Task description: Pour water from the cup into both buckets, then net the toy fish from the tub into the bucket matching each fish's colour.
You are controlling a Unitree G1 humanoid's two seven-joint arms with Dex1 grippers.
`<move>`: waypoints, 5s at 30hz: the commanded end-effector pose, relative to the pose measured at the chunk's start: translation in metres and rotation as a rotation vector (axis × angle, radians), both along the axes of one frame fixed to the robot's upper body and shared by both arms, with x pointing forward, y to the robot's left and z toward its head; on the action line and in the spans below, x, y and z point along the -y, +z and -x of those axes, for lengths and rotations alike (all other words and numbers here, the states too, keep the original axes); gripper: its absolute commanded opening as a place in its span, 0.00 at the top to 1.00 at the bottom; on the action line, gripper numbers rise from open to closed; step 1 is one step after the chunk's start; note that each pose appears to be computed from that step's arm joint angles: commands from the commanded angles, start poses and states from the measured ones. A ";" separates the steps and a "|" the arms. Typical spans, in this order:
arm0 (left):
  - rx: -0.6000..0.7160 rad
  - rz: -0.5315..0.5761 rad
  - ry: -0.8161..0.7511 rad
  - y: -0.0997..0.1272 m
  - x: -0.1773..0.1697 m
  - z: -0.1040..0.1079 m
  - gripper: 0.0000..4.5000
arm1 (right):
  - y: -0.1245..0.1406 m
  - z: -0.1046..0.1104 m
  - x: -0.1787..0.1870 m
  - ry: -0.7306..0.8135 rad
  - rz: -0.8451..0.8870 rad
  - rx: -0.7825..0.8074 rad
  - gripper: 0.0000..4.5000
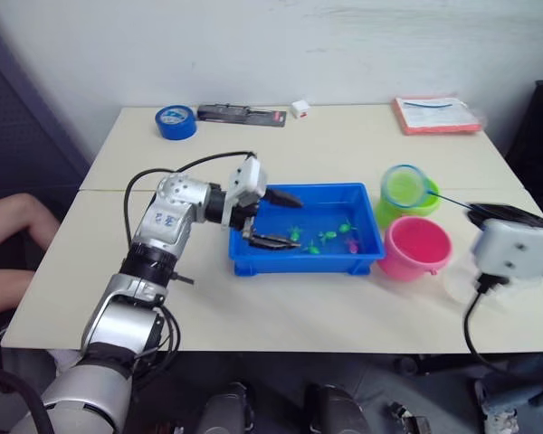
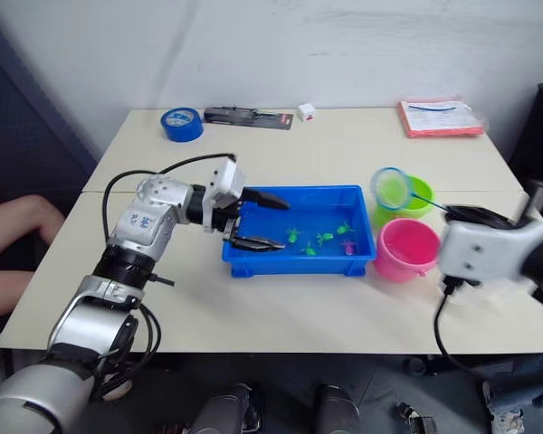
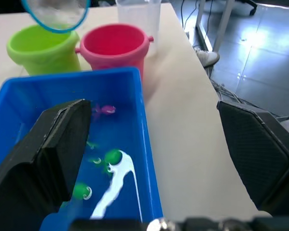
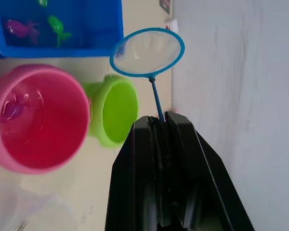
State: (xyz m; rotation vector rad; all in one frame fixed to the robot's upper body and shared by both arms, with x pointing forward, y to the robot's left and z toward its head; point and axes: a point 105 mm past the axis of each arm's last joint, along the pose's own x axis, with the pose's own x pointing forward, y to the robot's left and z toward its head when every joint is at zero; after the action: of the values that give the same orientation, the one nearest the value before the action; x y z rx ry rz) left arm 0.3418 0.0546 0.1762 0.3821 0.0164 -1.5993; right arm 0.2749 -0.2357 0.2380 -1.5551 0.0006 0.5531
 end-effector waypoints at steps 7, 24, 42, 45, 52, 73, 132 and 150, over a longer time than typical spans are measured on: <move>0.047 0.016 0.085 0.012 -0.014 0.006 0.00 | -0.039 -0.034 -0.002 0.190 0.297 -0.128 0.82; 0.031 0.052 0.165 0.018 -0.025 0.014 0.00 | -0.045 -0.035 -0.027 0.400 0.359 -0.158 0.82; 0.037 0.046 0.119 0.022 -0.020 0.018 0.00 | -0.079 -0.024 -0.014 0.298 0.176 -0.357 0.82; 0.040 0.046 0.119 0.022 -0.021 0.018 0.00 | -0.081 -0.024 -0.014 0.226 -0.022 -0.415 0.82; 0.043 0.048 0.124 0.023 -0.021 0.018 0.00 | -0.085 -0.026 -0.023 0.089 -0.425 -0.531 0.82; 0.047 -0.067 0.153 0.005 -0.047 0.007 0.00 | -0.082 -0.034 -0.032 0.021 -0.396 -0.433 0.82; -0.124 0.244 0.036 0.058 -0.006 0.001 0.00 | -0.026 0.048 0.008 -0.344 -1.317 -0.428 0.82; -0.014 0.141 -0.084 0.042 0.026 0.000 0.00 | -0.027 0.069 0.045 -0.354 -0.082 -0.002 0.82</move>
State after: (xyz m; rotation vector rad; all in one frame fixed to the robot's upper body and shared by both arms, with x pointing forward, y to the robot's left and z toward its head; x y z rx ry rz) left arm 0.3417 0.0297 0.2098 0.2375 -0.0683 -1.6658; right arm 0.2035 -0.2838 0.2012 -1.2530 0.2977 0.2722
